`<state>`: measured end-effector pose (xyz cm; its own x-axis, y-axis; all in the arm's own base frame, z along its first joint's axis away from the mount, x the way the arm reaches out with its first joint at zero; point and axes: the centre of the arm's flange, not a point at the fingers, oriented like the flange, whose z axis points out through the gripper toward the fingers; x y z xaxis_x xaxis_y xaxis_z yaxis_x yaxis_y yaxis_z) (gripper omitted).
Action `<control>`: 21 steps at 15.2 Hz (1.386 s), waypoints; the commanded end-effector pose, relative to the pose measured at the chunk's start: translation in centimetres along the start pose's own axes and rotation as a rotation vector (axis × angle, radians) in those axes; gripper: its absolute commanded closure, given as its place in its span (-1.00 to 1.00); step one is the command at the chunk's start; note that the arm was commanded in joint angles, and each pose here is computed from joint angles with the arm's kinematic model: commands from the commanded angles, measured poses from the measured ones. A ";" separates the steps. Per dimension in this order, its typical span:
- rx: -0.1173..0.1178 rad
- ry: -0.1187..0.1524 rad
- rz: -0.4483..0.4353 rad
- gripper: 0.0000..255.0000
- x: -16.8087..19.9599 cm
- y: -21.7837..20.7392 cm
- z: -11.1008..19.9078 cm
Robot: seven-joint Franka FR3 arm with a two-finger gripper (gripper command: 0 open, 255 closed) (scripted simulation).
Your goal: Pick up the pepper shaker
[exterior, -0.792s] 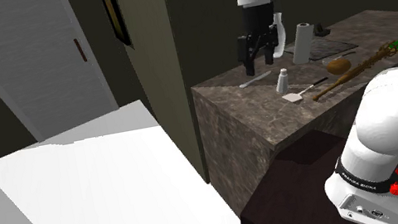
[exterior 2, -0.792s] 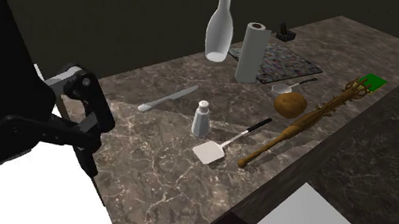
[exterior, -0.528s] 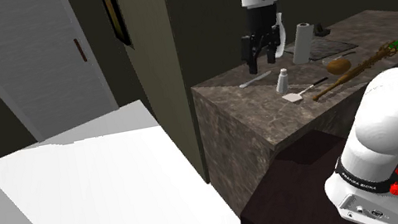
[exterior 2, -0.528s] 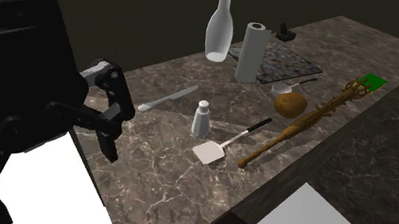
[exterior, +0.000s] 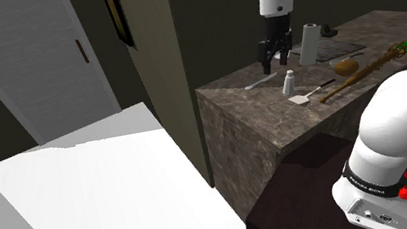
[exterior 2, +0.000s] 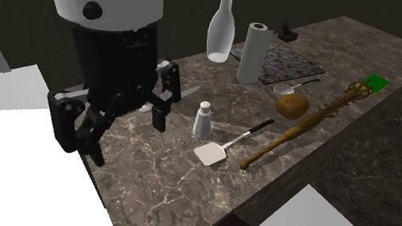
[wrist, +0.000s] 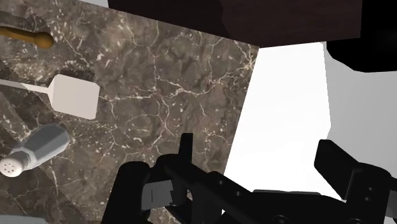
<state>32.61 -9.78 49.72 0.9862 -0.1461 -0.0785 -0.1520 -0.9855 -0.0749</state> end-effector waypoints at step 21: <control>0.021 0.102 0.084 -1.00 7.2 26.8 8.5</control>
<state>35.07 -34.83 39.45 0.9723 -0.2337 0.0109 -0.2316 -0.9681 -0.0952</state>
